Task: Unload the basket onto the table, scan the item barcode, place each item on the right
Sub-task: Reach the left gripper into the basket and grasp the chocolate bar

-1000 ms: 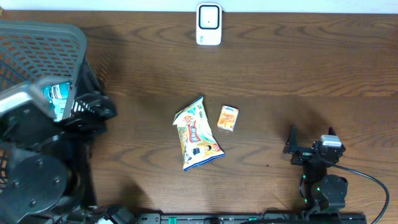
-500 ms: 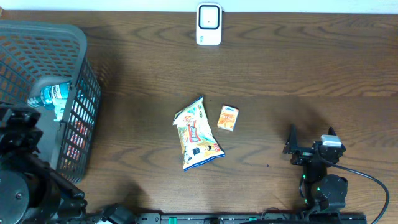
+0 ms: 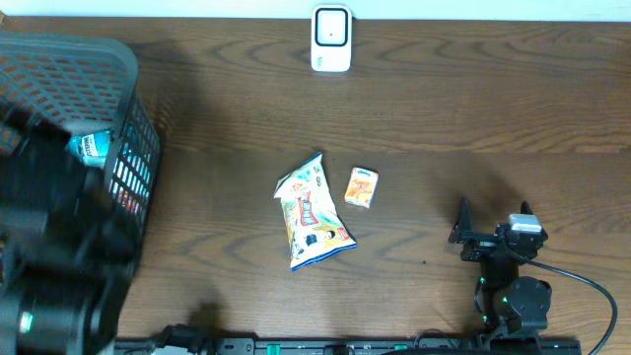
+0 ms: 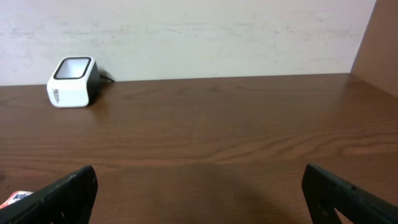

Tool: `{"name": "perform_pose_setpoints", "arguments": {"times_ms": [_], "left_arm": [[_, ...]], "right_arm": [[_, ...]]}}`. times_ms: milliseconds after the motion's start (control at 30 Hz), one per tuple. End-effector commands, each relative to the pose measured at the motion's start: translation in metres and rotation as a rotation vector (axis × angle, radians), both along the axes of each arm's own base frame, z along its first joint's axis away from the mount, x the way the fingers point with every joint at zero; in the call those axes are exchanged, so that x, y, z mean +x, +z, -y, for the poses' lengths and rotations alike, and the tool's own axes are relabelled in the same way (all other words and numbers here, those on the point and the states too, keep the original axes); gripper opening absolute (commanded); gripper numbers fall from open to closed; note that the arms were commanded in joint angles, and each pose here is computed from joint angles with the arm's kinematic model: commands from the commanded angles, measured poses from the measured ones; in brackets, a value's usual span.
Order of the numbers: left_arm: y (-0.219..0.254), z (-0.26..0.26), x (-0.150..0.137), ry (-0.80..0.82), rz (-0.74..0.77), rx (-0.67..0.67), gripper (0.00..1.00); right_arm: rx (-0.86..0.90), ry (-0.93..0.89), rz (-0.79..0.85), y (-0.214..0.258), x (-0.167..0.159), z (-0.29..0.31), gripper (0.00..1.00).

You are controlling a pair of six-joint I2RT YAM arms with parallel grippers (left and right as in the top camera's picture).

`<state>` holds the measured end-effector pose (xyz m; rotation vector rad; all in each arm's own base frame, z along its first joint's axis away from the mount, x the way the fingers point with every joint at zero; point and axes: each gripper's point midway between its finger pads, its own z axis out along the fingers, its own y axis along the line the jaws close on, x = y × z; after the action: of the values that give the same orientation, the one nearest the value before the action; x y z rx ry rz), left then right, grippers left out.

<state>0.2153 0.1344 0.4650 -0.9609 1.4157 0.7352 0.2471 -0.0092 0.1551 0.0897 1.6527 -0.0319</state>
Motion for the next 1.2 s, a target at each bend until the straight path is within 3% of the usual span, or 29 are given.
{"name": "perform_pose_setpoints", "arguments": {"times_ms": [0,233,400,600,833,933,1167], "left_arm": [[-0.041,-0.012,0.041,-0.074,-0.099,-0.11,0.98],[-0.165,-0.048,0.08,-0.156,-0.211,-0.648,0.98],[-0.23,-0.068,0.087,-0.113,-0.321,-0.855,0.98],[-0.287,-0.081,0.076,0.038,-0.411,-1.012,0.98],[-0.328,-0.084,0.076,0.097,-0.49,-1.085,0.98],[-0.339,-0.085,0.075,0.151,-0.473,-1.123,0.98],[-0.36,-0.067,0.058,0.439,-0.332,-1.314,0.98]], "right_arm": [[-0.008,0.006,-0.006,-0.002,0.0,-0.001,0.99],[-0.008,0.006,-0.006,-0.002,0.0,-0.001,0.99],[-0.008,0.006,-0.006,-0.002,0.0,-0.001,0.99],[-0.008,0.006,-0.006,-0.002,0.0,-0.001,0.99],[-0.008,0.006,-0.006,-0.002,0.0,-0.001,0.99],[-0.008,0.006,-0.006,-0.002,0.0,-0.001,0.99],[-0.008,0.006,-0.006,-0.002,0.0,-0.001,0.99]]}}
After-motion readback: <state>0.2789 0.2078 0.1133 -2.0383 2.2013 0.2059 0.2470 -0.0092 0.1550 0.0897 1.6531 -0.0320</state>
